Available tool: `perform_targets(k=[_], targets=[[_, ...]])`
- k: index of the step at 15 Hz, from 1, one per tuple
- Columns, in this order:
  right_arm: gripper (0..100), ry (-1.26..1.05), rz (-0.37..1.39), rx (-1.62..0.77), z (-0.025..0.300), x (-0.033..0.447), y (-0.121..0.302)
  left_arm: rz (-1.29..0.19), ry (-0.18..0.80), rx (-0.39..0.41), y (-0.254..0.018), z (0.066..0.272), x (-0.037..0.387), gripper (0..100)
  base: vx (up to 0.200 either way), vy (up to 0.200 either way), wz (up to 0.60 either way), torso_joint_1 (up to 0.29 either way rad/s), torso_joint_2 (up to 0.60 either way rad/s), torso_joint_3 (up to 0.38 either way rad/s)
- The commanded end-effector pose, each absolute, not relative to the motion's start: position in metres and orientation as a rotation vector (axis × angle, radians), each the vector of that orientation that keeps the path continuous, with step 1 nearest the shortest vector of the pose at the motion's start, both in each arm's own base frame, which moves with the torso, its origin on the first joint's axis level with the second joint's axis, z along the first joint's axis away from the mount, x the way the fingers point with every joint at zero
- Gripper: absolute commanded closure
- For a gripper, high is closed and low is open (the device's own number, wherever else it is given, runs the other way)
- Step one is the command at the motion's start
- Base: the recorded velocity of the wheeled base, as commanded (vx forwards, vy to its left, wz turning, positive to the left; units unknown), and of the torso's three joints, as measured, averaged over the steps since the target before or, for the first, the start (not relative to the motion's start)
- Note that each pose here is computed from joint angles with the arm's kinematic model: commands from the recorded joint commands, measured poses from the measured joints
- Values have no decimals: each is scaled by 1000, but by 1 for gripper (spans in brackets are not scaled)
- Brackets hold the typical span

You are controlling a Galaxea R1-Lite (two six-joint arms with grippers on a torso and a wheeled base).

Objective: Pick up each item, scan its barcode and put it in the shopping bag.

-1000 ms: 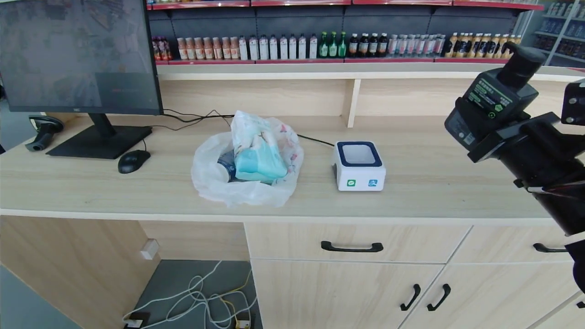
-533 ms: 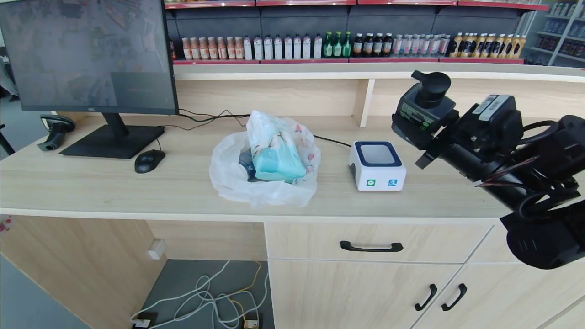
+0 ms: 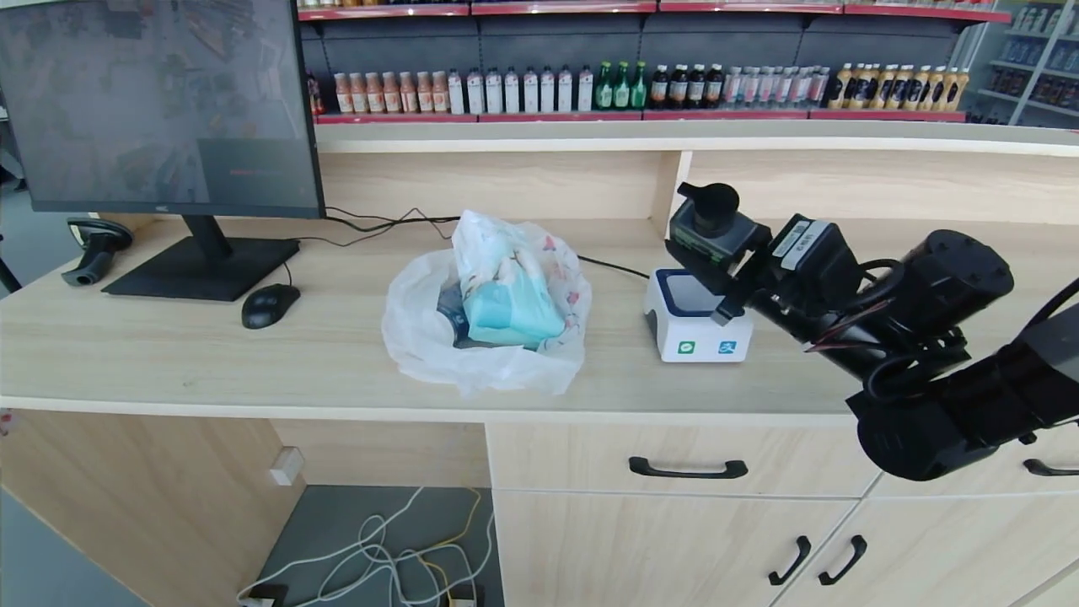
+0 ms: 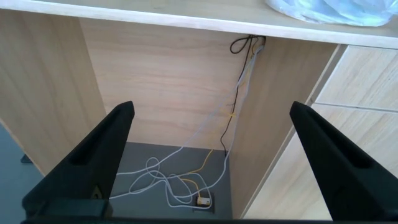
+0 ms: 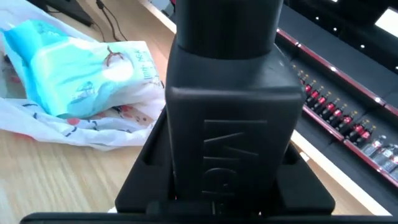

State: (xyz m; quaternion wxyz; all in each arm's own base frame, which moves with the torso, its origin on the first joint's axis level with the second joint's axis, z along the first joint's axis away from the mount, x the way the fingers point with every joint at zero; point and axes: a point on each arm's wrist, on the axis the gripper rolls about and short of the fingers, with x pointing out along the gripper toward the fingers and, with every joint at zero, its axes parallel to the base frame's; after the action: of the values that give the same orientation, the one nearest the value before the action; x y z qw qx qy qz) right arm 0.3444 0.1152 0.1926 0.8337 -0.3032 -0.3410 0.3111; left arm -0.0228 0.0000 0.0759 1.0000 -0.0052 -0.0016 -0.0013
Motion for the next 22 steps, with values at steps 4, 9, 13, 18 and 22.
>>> perform_targets(k=[4,9,13,18,22], targets=[[100,-757,697,-685,191,348,117,-2,-3,-11,0,76,-23,0,0,0,0,0,0,0],[100,-778,731,-761,185,343,116,-3,-5,-12,0,76,-23,0,0,0,0,0,0,0],[100,-806,748,-806,189,333,111,-2,-8,-11,0,76,-23,0,0,0,0,0,0,0],[100,-766,711,-831,185,340,87,-2,-9,0,0,76,-23,0,0,0,0,0,0,0],[100,-757,717,-831,182,341,85,-3,-9,0,0,76,-23,0,0,0,0,0,0,0]])
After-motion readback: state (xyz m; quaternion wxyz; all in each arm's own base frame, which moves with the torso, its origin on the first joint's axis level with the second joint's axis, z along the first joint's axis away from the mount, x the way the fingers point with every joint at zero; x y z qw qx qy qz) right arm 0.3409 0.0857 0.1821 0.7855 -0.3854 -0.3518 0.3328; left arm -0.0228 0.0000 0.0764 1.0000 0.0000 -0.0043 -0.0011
